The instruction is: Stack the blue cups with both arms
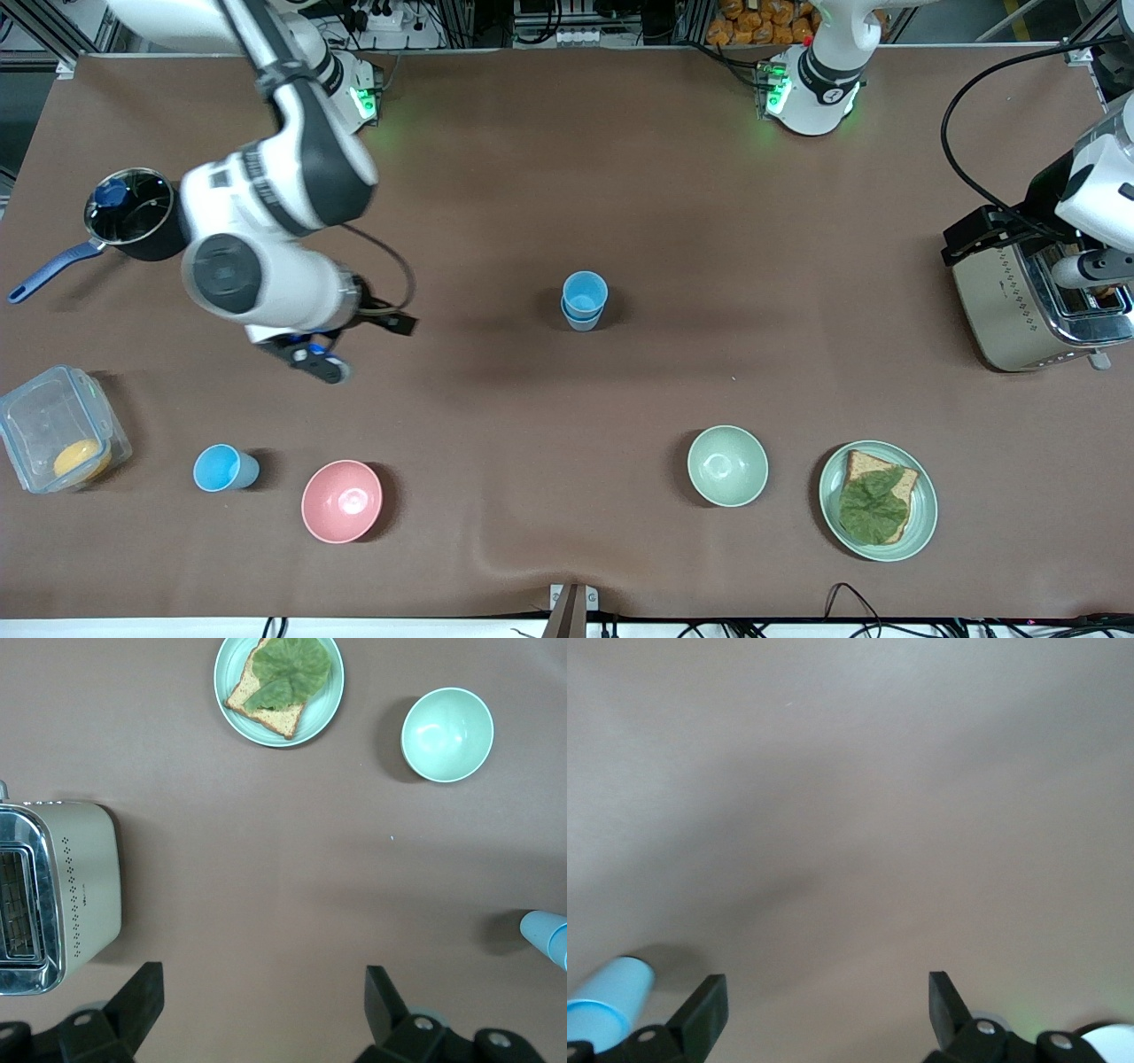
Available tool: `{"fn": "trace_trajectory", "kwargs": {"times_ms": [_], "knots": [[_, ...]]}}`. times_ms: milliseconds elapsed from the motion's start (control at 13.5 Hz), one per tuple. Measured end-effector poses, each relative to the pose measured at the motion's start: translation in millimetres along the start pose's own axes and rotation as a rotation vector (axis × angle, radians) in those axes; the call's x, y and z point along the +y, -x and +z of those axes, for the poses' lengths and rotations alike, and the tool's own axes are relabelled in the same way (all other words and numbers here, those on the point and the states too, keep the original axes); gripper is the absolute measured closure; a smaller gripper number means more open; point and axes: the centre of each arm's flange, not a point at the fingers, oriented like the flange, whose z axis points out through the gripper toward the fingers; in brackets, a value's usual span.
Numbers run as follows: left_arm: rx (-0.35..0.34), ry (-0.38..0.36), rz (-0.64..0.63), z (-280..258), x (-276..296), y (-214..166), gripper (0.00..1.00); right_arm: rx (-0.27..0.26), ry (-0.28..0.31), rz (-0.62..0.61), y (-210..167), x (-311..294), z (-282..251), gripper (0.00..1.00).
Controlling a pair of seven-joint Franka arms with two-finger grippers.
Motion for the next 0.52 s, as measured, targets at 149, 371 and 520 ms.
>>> {"fn": "trace_trajectory", "kwargs": {"times_ms": [149, 371, 520], "knots": [[0.001, 0.000, 0.000, -0.4, 0.2, 0.0, 0.00, -0.002, -0.003, -0.088, -11.2, 39.2, -7.6, 0.00], [0.001, 0.000, 0.000, -0.6, 0.1, 0.0, 0.00, 0.011, 0.015, -0.158, -22.7, 87.6, -16.0, 0.00], [0.002, 0.000, 0.000, -0.8, 0.1, 0.0, 0.00, 0.016, 0.024, -0.183, -32.5, 118.0, -21.2, 0.00]]}}
